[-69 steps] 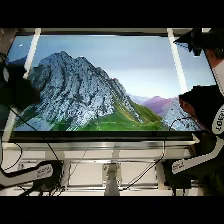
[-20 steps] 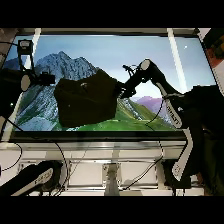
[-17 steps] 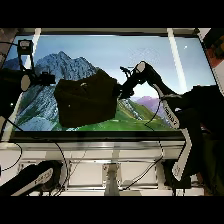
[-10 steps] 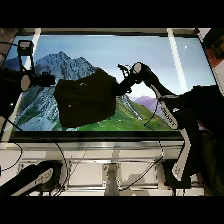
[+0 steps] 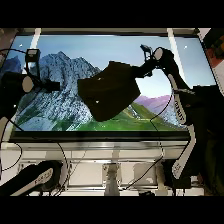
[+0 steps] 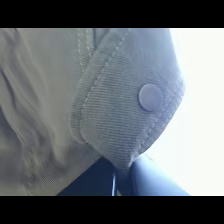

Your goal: Fold the clothes and pants, and hang the long-sleeved shirts on hangers.

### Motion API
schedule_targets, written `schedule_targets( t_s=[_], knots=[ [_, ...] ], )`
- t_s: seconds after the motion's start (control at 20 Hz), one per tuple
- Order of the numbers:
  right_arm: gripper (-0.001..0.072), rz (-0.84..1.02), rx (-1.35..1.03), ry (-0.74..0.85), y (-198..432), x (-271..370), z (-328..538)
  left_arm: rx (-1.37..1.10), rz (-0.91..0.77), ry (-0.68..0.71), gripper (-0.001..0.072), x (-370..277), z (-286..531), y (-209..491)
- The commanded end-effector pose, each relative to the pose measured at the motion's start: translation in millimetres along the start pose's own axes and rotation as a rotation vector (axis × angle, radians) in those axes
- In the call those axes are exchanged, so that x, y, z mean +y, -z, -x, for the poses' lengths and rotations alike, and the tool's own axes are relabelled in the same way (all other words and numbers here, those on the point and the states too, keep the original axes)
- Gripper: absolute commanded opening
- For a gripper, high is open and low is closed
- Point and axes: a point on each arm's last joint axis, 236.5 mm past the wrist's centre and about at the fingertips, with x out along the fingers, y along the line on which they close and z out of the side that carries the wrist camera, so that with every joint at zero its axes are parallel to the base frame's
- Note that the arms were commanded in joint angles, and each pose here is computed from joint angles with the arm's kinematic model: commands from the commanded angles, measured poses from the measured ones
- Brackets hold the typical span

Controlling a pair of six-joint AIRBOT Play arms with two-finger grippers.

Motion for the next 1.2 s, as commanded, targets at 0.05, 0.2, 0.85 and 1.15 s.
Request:
schedule_targets(
  t_s=[0.05,0.2,0.85,1.15],
  knots=[
    [0.0269,-0.016,-0.212,-0.021,-52.8,0.9,15.3,0.042,-0.17,0.343,0.0024,-80.6,-8.4,17.7],
    [0.0386,0.0,-0.203,-0.032,-49.7,12.5,30.6,-0.052,-0.235,0.438,0.0035,-105.0,-18.5,-1.1],
    [0.0015,0.029,0.192,-0.459,54.3,98.3,86.7,-0.083,0.032,0.574,0.0338,-136.1,-91.4,-63.0],
    [0.0016,-0.066,0.4,-0.565,115.9,105.1,57.4,-0.085,0.144,0.515,0.0459,-98.5,-120.4,-67.0]
  ],
)
